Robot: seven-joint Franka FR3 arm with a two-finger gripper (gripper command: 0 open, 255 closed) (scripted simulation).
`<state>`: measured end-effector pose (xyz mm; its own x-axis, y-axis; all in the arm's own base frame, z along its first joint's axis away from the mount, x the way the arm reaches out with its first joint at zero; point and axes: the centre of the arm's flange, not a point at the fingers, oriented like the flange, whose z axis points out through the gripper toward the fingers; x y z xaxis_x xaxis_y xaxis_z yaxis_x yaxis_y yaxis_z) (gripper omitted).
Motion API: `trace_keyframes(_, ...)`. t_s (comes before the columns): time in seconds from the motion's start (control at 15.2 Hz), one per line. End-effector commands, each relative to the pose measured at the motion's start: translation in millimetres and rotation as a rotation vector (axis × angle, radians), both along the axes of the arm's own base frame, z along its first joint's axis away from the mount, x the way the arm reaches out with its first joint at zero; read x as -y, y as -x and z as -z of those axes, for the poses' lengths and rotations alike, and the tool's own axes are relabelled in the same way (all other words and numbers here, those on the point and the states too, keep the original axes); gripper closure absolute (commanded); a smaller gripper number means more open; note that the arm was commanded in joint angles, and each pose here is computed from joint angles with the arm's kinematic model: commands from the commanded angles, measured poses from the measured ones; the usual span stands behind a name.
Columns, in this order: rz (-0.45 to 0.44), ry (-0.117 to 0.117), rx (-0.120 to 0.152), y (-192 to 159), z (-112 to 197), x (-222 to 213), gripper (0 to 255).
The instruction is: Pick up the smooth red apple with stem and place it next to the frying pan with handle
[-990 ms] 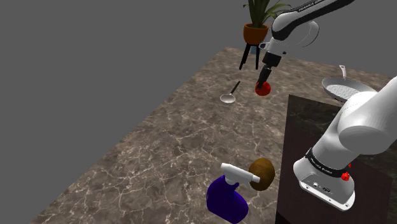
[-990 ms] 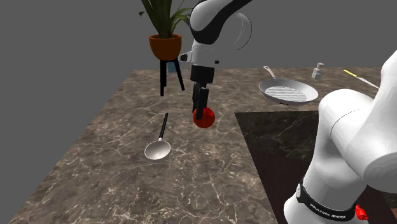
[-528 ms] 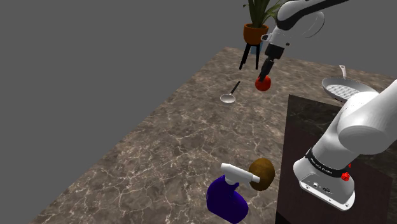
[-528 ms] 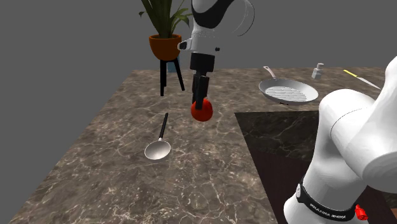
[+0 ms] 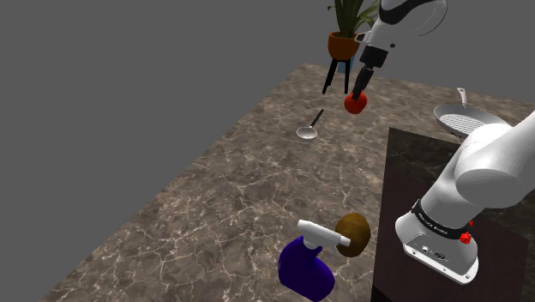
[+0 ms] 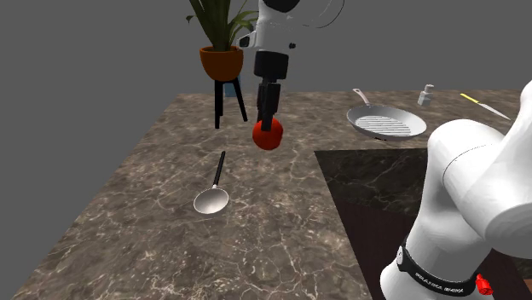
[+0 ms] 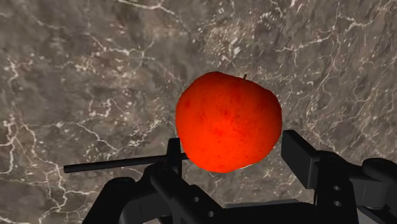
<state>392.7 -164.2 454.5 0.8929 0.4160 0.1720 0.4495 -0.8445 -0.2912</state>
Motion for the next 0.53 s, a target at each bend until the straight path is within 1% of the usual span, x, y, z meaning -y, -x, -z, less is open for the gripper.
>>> trace_keyframes(0.0,0.0,0.0,0.0,0,-11,-1,255)
trace_keyframes(0.07,0.0,0.0,0.0,0,-11,-1,255)
trace_keyframes(0.46,0.0,0.0,0.0,64,-11,46,255)
